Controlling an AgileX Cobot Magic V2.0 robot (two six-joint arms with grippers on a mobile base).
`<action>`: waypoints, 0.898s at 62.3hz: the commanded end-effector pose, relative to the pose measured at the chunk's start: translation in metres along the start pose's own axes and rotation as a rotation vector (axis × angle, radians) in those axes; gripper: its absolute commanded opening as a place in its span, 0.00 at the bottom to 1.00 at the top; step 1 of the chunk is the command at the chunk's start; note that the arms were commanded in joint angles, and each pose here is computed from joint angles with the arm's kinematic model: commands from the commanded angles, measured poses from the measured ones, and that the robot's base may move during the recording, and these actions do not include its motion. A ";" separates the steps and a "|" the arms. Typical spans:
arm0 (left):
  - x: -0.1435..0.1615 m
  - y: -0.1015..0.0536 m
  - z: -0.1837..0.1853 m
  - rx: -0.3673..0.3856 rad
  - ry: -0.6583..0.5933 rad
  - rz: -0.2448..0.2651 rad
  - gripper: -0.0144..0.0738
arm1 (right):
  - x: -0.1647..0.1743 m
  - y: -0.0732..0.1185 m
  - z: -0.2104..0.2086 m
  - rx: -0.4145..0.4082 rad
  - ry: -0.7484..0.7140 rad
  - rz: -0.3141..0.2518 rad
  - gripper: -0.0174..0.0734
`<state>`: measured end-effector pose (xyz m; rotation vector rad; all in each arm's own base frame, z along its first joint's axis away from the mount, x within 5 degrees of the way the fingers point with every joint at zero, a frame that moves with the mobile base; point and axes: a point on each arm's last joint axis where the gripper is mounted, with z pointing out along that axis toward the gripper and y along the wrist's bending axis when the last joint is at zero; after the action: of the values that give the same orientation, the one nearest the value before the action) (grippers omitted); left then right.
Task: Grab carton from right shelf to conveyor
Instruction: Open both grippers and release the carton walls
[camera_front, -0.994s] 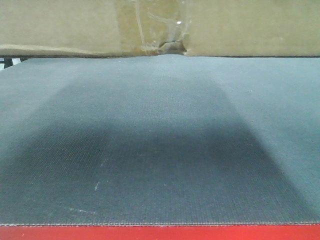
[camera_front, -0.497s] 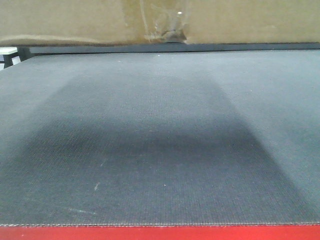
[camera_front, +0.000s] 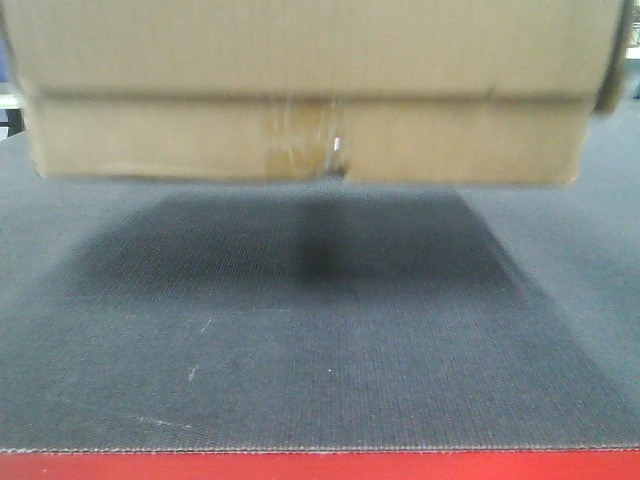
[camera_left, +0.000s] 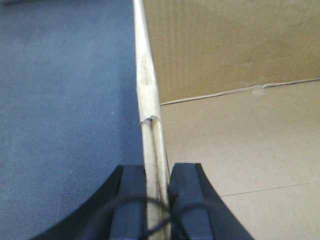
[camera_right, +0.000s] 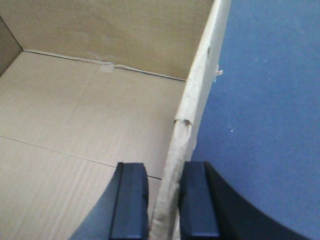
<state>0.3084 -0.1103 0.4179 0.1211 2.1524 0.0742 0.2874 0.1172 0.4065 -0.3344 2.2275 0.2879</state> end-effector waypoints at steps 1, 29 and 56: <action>-0.002 -0.002 0.021 0.005 -0.030 0.026 0.14 | -0.007 -0.001 0.018 0.015 -0.050 -0.035 0.12; 0.012 -0.006 0.072 -0.004 0.049 0.029 0.36 | 0.002 -0.007 0.076 0.052 0.014 -0.076 0.16; 0.005 0.009 0.035 -0.039 0.049 0.007 0.84 | -0.026 -0.003 0.030 0.049 -0.070 -0.074 0.82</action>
<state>0.3500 -0.1077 0.3749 0.1185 2.2398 0.1303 0.3375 0.1324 0.3816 -0.3740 2.2223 0.2003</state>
